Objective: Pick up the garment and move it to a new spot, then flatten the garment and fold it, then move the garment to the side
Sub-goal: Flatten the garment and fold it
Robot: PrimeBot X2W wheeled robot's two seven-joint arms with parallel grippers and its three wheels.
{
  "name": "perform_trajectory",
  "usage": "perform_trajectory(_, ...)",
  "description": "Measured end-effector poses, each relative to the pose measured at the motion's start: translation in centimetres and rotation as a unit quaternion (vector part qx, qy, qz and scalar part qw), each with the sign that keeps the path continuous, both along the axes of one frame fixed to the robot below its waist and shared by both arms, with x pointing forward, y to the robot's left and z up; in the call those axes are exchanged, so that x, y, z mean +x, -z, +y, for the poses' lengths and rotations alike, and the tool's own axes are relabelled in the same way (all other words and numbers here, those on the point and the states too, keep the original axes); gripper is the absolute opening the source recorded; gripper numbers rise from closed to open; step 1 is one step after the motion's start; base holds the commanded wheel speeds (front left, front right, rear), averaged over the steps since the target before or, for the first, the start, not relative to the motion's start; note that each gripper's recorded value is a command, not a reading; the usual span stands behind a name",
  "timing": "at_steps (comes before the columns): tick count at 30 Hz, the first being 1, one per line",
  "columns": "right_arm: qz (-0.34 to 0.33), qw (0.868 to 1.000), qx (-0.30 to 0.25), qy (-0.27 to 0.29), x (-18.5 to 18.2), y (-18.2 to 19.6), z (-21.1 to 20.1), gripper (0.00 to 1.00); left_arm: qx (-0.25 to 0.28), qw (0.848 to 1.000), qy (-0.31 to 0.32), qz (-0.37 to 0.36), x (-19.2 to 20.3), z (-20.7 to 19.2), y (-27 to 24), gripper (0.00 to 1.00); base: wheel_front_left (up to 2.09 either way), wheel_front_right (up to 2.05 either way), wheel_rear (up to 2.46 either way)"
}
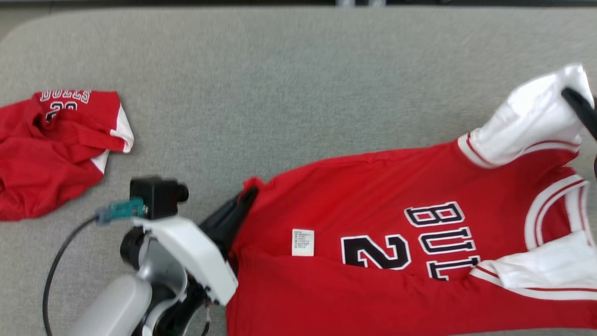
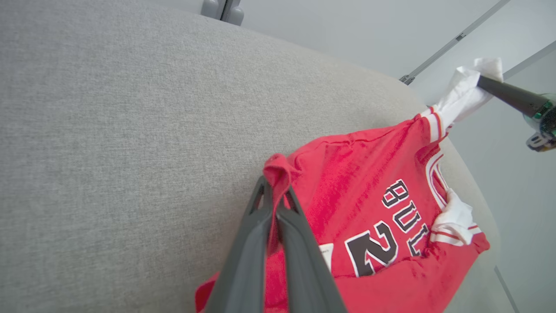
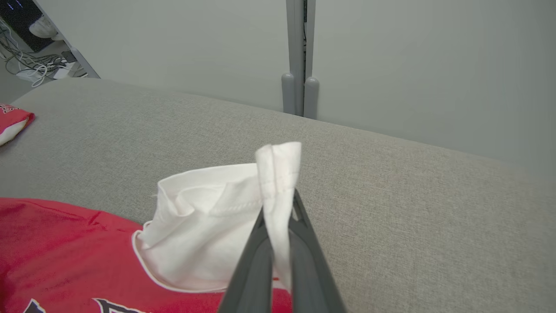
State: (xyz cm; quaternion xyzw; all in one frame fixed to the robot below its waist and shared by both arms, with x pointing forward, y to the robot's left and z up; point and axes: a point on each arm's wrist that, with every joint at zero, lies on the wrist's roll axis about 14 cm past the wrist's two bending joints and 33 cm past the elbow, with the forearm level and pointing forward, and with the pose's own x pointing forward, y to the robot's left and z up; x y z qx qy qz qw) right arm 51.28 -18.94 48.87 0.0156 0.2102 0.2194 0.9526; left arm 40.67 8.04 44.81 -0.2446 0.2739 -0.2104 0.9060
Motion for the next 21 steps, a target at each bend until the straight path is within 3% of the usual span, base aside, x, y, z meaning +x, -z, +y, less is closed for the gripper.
perform_trajectory(8,0.019,0.998,0.024,0.051,-8.9,0.4,-3.5,0.0,-0.055,0.997,-0.033,0.036,-6.2,-0.2,-0.9,0.0,0.0,0.0,0.0)
perform_trajectory(11,0.054,0.996,0.029,0.071,-12.6,2.7,-4.0,0.0,-0.038,0.996,-0.038,0.064,-7.9,0.3,0.7,0.0,0.0,0.0,0.0)
perform_trajectory(12,0.056,0.995,0.026,0.081,-13.2,3.2,-4.3,0.11,-0.037,0.996,-0.038,0.073,-8.3,0.1,1.1,0.09,0.0,0.0,0.0)
perform_trajectory(14,0.057,0.994,0.008,0.095,-14.2,4.2,-4.9,1.0,-0.047,0.993,-0.036,0.104,-9.7,-0.7,2.2,0.58,0.0,0.0,0.0)
perform_trajectory(15,0.063,0.993,-0.001,0.104,-14.7,4.8,-5.4,1.0,-0.035,0.992,-0.035,0.118,-10.4,-0.5,3.0,1.0,0.0,0.0,0.0)
perform_trajectory(21,0.058,0.991,0.003,0.124,-15.5,5.1,-5.6,1.0,0.055,0.985,-0.129,0.1,-10.2,4.8,5.2,1.0,0.0,0.0,0.0)
